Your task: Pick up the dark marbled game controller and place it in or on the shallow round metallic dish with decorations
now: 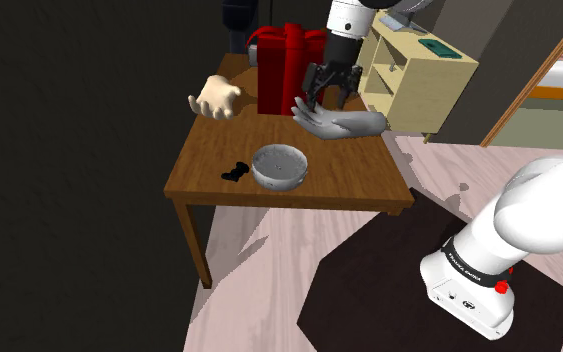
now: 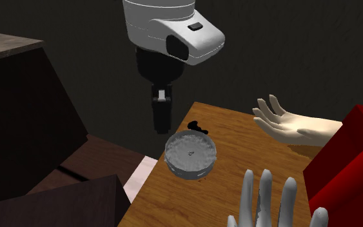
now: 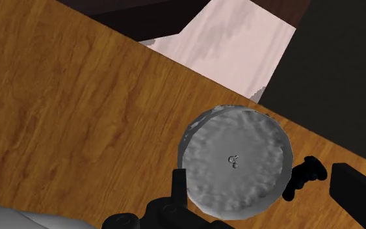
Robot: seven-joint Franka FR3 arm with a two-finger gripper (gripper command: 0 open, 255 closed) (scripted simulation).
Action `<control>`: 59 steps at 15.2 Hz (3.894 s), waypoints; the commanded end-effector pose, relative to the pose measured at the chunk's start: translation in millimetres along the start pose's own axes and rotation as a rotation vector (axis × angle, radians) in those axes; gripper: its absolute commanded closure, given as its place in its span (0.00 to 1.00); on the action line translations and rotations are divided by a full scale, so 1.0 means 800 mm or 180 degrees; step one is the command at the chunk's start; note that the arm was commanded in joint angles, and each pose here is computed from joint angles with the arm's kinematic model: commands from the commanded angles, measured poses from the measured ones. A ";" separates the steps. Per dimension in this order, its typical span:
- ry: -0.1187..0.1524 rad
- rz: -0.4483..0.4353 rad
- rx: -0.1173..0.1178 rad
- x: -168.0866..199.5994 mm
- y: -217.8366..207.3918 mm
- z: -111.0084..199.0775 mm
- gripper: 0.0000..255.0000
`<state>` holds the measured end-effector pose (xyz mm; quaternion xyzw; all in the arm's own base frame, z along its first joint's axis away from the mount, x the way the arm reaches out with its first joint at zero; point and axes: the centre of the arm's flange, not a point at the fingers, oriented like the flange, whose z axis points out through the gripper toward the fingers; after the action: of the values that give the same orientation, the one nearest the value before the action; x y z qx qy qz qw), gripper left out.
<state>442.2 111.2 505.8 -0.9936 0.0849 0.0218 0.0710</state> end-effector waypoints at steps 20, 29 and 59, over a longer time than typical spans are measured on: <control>-0.0532 0.1049 0.0329 0.224 -0.160 0.218 0.00; -0.0587 0.1158 0.0363 0.242 -0.180 0.281 0.00; 0.0195 0.3839 0.0029 0.159 -0.211 0.275 0.00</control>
<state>595.4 281.9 305.1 -0.8694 0.4908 0.0292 0.0497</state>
